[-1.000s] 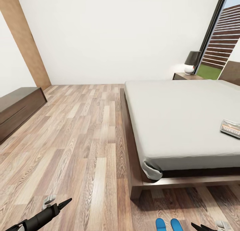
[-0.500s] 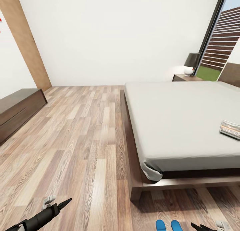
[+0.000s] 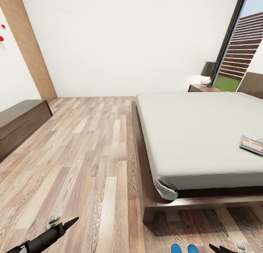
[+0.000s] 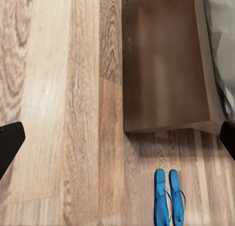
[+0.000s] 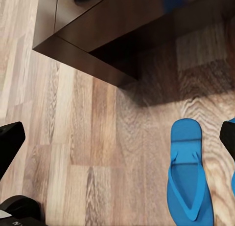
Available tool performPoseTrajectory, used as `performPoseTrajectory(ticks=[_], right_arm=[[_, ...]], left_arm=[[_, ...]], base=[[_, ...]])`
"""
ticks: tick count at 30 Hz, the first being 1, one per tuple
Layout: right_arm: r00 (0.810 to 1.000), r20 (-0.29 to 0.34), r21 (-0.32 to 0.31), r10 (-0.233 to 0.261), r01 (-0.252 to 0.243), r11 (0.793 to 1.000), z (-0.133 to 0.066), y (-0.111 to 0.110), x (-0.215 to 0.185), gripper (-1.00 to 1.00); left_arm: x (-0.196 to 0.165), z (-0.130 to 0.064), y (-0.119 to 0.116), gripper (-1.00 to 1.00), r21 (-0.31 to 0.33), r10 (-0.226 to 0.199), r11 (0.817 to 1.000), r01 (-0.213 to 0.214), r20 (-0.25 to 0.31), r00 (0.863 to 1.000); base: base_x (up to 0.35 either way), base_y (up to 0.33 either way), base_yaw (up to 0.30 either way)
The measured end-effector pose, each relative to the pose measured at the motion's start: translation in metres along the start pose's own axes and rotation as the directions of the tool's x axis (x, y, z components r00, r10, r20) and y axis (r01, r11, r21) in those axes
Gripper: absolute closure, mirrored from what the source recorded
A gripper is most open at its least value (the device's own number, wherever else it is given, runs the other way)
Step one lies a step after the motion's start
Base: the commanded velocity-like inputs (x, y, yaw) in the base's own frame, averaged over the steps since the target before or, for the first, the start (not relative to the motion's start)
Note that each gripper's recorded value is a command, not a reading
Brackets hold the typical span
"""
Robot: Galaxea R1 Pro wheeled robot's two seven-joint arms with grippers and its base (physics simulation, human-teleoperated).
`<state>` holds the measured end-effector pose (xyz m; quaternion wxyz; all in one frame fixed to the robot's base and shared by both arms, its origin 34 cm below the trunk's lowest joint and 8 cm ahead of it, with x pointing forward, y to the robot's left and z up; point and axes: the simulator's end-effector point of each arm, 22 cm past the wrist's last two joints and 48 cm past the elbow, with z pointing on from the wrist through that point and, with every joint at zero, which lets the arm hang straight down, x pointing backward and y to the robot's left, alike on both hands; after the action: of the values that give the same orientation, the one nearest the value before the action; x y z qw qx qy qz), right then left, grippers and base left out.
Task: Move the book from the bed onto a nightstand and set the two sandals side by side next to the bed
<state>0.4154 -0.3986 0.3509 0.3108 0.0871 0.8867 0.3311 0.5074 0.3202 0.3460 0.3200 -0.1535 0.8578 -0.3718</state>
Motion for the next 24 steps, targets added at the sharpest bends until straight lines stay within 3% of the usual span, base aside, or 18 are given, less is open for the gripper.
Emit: performPoseTrajectory(ticks=[14,24], right_arm=[[1.0,0.017,-0.008,-0.012,0.012,1.0,-0.001,0.004,-0.007,-1.0],[1.0,0.019,-0.009,-0.014,0.014,1.0,-0.011,0.019,-0.023,-1.0]], left_arm=[[-0.008,-0.001,-0.007,-1.0,0.011,0.012,1.0,-0.012,0.015,1.0],[-0.023,-0.01,-0.024,-1.0,0.013,0.014,1.0,-0.015,0.018,1.0]], base=[[0.0,0.0,0.0],[0.0,0.0,0.0]])
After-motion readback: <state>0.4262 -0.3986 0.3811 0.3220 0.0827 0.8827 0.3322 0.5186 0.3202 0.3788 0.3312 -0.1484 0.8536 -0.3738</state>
